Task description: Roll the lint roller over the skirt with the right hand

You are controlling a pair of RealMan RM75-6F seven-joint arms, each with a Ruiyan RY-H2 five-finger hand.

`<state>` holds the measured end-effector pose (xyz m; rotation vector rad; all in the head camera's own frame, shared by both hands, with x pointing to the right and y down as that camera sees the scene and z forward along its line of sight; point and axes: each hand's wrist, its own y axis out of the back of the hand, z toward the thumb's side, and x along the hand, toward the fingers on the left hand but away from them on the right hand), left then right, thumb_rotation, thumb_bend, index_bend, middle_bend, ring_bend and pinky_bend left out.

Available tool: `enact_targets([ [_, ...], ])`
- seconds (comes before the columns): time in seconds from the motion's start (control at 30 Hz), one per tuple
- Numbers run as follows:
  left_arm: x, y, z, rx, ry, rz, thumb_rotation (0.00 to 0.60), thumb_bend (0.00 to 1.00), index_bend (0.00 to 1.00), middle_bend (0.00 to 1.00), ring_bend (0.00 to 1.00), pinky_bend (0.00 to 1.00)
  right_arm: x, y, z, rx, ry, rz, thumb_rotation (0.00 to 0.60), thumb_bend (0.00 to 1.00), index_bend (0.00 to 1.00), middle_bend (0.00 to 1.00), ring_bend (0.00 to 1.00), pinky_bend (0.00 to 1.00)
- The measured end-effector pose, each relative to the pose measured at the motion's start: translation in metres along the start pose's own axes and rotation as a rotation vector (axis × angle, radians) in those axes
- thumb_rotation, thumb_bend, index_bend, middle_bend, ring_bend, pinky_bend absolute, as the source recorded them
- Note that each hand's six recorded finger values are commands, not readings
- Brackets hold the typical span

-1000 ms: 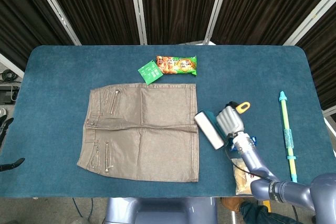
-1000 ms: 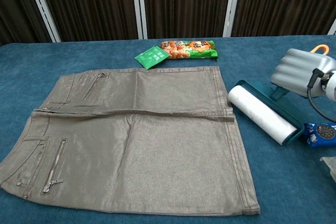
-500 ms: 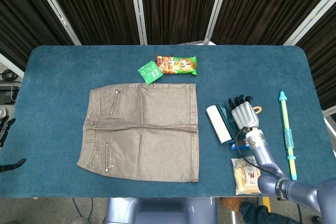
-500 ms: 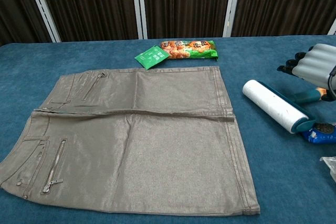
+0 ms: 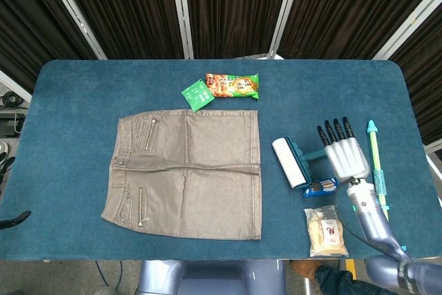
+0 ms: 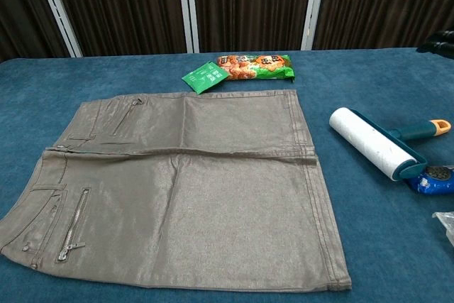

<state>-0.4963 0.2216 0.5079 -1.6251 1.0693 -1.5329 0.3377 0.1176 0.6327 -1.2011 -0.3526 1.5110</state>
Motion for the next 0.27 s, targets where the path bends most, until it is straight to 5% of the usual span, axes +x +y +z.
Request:
enact_targets([
  [0.27, -0.002, 0.003, 0.005, -0.021, -0.057, 0.022, 0.6, 0.0, 0.0, 0.0, 0.0, 0.0, 0.061, 0.0, -0.028, -0.367, -0.075, -0.056, 0.6, 0.0, 0.0, 0.0, 0.0, 0.0],
])
